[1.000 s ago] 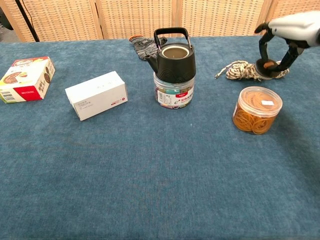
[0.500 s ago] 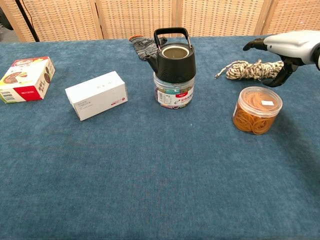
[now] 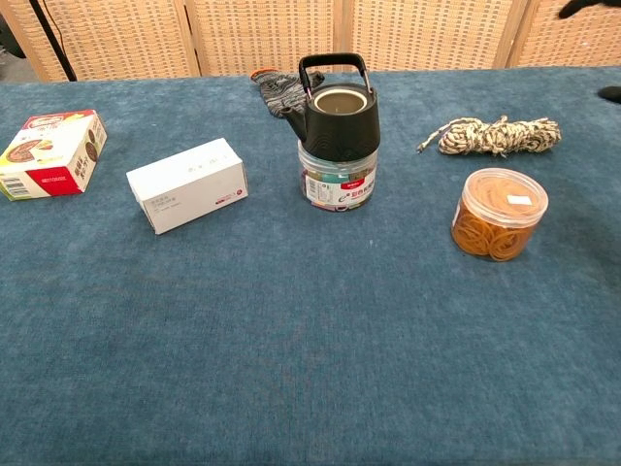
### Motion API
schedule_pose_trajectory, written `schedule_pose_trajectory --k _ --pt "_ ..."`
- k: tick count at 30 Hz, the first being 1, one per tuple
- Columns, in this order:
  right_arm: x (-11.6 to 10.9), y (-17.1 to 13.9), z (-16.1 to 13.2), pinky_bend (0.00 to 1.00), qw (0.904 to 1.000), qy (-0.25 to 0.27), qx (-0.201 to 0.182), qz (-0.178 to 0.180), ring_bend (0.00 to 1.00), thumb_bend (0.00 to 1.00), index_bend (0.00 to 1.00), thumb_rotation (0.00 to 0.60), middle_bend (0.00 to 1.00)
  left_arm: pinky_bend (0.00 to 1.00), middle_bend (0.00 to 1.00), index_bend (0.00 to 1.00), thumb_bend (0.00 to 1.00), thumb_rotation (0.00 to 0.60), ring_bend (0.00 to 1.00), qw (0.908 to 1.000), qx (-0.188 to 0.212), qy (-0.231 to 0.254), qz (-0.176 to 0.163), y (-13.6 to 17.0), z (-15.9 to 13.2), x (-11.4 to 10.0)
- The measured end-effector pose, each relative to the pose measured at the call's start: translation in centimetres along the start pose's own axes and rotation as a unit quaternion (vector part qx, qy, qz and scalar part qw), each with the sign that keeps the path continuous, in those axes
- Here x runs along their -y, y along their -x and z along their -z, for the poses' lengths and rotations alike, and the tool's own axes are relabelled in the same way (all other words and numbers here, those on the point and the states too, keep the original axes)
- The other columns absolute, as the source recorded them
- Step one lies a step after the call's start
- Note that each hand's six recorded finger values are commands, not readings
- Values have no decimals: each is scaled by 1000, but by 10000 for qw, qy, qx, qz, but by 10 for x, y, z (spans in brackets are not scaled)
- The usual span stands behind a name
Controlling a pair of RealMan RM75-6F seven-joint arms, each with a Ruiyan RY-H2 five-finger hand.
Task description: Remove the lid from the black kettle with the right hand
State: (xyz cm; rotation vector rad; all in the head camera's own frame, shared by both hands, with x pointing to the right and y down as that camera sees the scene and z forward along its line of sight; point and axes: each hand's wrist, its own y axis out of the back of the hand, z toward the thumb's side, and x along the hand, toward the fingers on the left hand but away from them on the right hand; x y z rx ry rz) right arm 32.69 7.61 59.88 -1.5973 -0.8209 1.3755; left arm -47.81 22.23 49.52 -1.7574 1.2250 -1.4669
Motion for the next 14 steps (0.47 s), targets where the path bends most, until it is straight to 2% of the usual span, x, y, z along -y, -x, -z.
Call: schedule_pose_trajectory --k 1,4,8,14 --pt "-2 -7 7 0 10000 -5 17 65 0 116 27 600 0 0 0 0 0 600 0 10000 -9 -17 6 1 0 1" --pt "-5 -35 28 0 9996 27 77 283 0 1 0 600 0 0 0 0 0 600 0 10000 -32 -66 4 3 1 4" --pt "-1 -81 56 0 9983 235 264 468 0 0 0 600 0 0 0 0 0 600 0 9999 -40 -138 -39 6 1 8" --pt "6 -135 80 0 9953 530 465 659 0 0 0 600 0 0 0 0 0 600 0 9995 -84 -295 -49 8 3 13"
